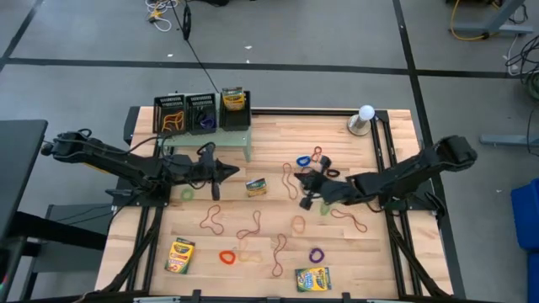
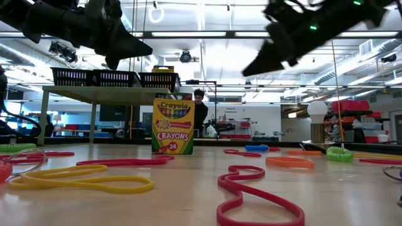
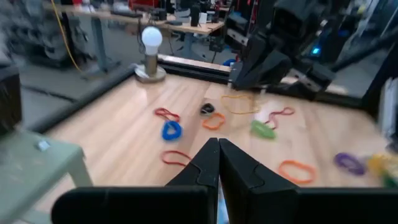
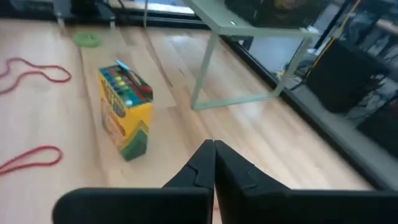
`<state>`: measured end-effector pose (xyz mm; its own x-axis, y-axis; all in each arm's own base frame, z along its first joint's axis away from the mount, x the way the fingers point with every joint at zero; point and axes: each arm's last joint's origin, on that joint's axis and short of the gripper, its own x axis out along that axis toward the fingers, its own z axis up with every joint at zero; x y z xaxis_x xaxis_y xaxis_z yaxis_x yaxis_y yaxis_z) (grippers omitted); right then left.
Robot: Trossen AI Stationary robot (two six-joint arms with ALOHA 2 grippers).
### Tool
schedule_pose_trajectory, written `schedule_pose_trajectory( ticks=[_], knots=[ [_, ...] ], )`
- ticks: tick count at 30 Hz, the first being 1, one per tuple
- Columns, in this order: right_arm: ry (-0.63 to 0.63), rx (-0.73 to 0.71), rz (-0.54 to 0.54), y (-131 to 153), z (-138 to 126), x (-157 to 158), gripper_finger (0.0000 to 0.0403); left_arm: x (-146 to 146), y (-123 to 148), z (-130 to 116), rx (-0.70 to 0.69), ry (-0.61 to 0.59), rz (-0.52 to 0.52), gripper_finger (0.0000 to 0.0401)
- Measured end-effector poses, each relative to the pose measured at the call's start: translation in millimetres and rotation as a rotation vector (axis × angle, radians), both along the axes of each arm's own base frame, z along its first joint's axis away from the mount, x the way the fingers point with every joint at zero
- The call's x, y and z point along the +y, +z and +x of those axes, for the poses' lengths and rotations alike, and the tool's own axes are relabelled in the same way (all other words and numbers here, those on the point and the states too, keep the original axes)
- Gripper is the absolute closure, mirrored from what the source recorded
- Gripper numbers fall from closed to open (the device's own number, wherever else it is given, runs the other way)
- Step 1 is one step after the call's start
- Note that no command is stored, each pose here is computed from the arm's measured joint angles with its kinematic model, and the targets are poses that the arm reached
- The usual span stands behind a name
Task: Pick & Place Office Desk Supplies
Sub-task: Put the crayon box into the right black bin on the shelf
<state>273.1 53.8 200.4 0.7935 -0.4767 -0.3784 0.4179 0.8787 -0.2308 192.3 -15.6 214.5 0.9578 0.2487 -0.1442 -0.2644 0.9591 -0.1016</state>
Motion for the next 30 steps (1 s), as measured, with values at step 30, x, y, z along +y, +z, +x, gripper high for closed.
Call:
schedule_pose_trajectory(
  ticks=[30],
  knots=[
    [-0.037,-0.102,0.015,-18.3,-33.7,-12.0,0.0392,-1.1,96.2,87.3,0.586,-0.034,-0.170,0.0337]
  ],
)
